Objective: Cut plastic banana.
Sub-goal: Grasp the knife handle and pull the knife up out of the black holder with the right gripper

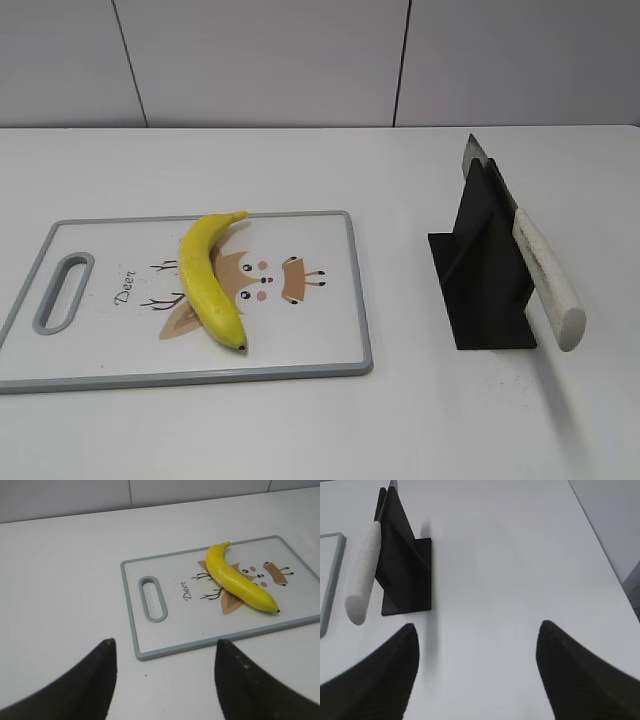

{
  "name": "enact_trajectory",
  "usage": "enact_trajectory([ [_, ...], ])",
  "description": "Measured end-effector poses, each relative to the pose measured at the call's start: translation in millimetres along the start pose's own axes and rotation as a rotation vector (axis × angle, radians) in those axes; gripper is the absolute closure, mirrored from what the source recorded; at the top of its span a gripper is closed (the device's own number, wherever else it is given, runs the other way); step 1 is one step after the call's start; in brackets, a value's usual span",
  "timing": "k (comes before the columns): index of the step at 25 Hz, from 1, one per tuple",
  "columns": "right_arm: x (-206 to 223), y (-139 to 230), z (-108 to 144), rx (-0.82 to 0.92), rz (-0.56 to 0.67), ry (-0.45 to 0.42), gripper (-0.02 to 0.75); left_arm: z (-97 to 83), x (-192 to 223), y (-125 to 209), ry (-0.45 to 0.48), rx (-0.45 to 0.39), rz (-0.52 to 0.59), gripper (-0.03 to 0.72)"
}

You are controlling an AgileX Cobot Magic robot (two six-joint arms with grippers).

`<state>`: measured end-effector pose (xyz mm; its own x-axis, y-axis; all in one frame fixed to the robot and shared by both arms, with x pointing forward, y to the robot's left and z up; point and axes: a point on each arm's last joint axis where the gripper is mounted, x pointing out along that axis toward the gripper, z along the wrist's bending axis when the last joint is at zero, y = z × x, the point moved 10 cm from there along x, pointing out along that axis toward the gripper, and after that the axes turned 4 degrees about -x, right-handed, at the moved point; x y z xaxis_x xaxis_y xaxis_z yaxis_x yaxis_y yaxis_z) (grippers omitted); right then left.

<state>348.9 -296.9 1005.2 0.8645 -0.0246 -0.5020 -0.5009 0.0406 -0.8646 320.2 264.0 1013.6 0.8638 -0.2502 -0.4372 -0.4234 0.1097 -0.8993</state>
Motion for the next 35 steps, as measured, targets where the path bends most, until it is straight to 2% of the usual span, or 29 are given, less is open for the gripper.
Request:
enact_trajectory([
  [5,-8,-15,6,0.016,-0.018,-0.027,0.165,0.0,0,0,0.000,0.000,0.000,0.099],
  [14,-7,-8,13,-0.043,0.037,-0.087,0.165,0.0,0,0,0.000,0.000,0.000,0.099],
  [20,6,14,6,-0.086,0.275,-0.064,0.165,0.0,0,0,0.000,0.000,0.000,0.099],
  [24,7,3,14,-0.060,0.314,-0.103,0.165,0.0,0,0,0.000,0.000,0.000,0.099],
  [29,12,-13,7,-0.052,0.391,-0.059,0.165,0.0,0,0,0.000,0.000,0.000,0.099],
  [35,37,-34,18,-0.023,0.500,-0.114,0.165,0.0,0,0,0.000,0.000,0.000,0.100],
])
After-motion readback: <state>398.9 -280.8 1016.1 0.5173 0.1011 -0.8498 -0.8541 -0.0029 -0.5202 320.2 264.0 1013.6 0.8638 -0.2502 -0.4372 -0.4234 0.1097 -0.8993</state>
